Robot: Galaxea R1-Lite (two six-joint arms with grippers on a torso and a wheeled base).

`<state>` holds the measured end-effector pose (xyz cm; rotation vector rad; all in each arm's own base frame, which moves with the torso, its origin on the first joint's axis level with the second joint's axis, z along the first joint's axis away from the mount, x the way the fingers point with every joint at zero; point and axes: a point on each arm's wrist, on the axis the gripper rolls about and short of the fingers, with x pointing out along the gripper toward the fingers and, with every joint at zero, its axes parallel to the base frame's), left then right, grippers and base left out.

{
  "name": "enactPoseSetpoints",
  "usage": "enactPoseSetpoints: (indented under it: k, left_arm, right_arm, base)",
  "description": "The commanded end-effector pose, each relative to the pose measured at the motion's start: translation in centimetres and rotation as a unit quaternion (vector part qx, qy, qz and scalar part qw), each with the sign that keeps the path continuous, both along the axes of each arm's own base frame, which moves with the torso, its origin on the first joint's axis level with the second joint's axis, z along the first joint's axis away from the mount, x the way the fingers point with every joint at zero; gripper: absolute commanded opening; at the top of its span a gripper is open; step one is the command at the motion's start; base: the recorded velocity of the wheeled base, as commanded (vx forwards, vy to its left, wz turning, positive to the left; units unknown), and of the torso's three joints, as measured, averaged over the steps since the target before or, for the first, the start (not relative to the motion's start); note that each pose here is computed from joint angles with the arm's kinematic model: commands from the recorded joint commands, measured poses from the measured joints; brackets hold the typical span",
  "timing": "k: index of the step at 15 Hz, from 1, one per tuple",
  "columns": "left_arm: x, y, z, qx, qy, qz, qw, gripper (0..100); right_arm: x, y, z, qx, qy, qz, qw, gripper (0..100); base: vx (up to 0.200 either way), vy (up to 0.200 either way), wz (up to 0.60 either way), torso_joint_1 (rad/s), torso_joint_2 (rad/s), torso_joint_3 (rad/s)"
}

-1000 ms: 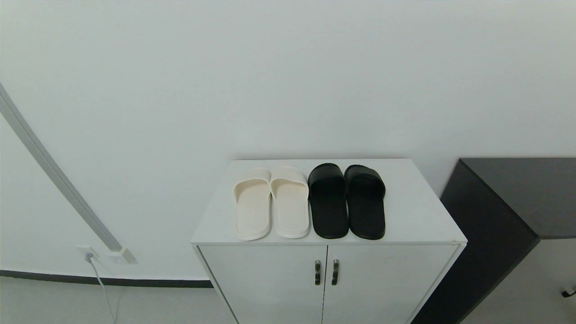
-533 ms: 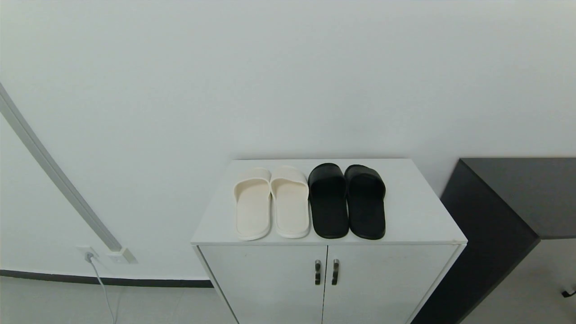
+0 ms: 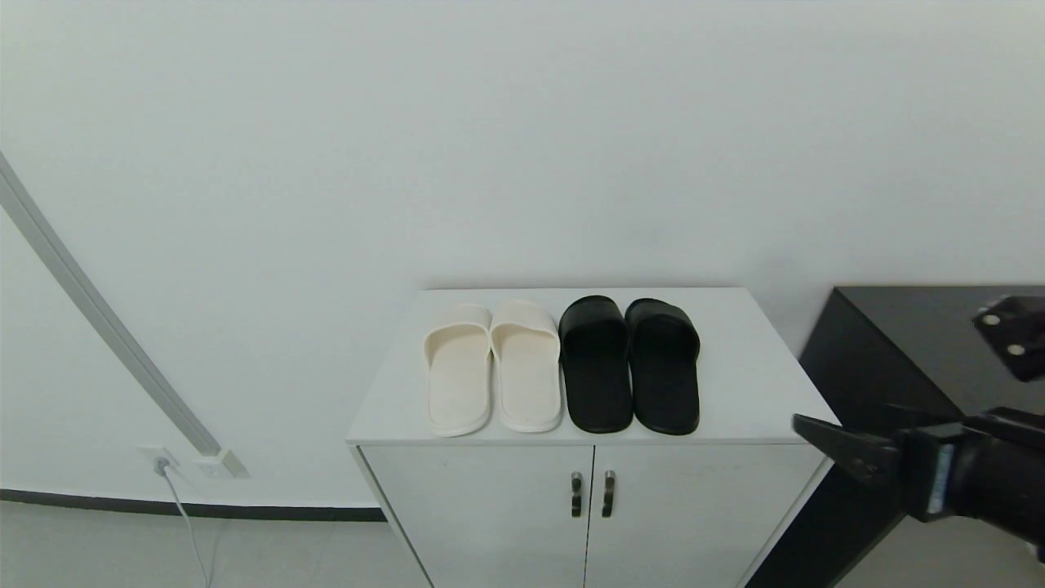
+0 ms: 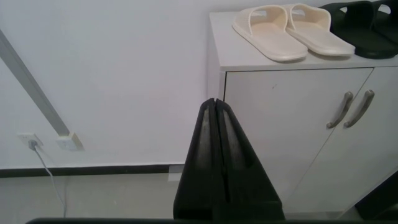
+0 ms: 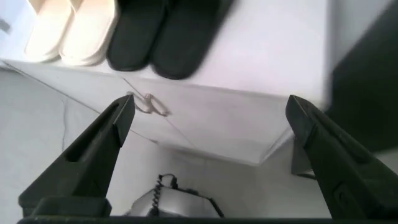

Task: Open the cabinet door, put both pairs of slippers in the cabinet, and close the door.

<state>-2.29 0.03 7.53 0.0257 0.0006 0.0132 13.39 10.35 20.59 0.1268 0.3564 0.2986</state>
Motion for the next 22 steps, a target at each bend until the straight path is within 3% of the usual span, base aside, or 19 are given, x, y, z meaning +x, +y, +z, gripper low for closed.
enactPoseSetpoints:
  k: [1, 7, 12, 14, 22]
  left_arm:
    - [0.0, 0.0, 0.0, 0.000, 0.001, 0.000, 1.0000, 0]
    - [0.0, 0.0, 0.0, -0.001, 0.001, 0.000, 1.0000, 0]
    - [0.0, 0.0, 0.0, -0.001, 0.001, 0.000, 1.0000, 0]
    - [0.0, 0.0, 0.0, -0.001, 0.001, 0.000, 1.0000, 0]
    - [0.0, 0.0, 0.0, -0.001, 0.001, 0.000, 1.0000, 0]
  right_arm:
    - [3.7, 5.5, -0.4, -0.009, 0.022, 0.014, 1.000, 100]
    - [10.8, 13.0, -4.0, -0.021, -0.021, -0.081, 0.996, 100]
    - [15.1, 17.1, -5.4, -0.020, -0.040, -0.111, 0.993, 100]
    - [16.6, 17.4, -6.6, -0.053, -0.046, -0.114, 0.991, 100]
    - [22.1, 17.7, -9.4, -0.062, -0.072, -0.155, 0.983, 100]
  base:
    - [0.000, 0.000, 0.00, 0.000, 0.00, 0.000]
    - [0.000, 0.000, 0.00, 0.000, 0.00, 0.000]
    - [0.000, 0.000, 0.00, 0.000, 0.00, 0.000]
    - [0.000, 0.000, 0.00, 0.000, 0.00, 0.000]
    - [0.000, 0.000, 0.00, 0.000, 0.00, 0.000]
